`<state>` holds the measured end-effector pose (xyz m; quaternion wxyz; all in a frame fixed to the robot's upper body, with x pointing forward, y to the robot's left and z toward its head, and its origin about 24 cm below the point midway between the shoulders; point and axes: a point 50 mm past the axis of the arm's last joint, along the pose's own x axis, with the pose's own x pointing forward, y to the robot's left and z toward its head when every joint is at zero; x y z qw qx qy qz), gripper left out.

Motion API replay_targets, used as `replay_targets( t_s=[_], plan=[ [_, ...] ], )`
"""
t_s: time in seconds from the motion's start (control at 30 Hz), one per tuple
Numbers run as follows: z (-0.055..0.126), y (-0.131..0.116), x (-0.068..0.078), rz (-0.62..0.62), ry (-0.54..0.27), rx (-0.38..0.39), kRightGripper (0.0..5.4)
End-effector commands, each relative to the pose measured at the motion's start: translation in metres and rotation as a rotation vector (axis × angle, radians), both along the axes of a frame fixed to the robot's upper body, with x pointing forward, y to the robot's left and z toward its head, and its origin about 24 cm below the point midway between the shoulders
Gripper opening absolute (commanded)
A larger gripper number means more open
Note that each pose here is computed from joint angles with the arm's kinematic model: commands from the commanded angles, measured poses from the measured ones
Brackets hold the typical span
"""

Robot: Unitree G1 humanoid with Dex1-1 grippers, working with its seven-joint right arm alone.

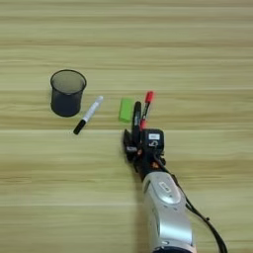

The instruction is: Move the objects on the table

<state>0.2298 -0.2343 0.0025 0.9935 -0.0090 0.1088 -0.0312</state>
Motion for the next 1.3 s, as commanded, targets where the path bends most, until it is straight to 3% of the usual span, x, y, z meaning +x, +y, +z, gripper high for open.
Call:
replay_targets(
  t_s=[0.03, 0.27, 0.53, 0.97, 1.3],
  plan=[
    [0.0, -0.004, 0.002, -0.007, 0.026, -0.022, 1.53],
    [-0.001, -0.002, 0.001, 0.003, 0.023, 0.013, 1.17],
    [0.026, -0.002, 0.008, 0.003, -0.134, -0.024, 1.17],
    [0.05, 0.012, 0.016, 0.053, -0.239, -0.041, 1.17],
    [0.044, 0.043, 0.018, 0.162, -0.213, 0.021, 1.17]
  ],
)
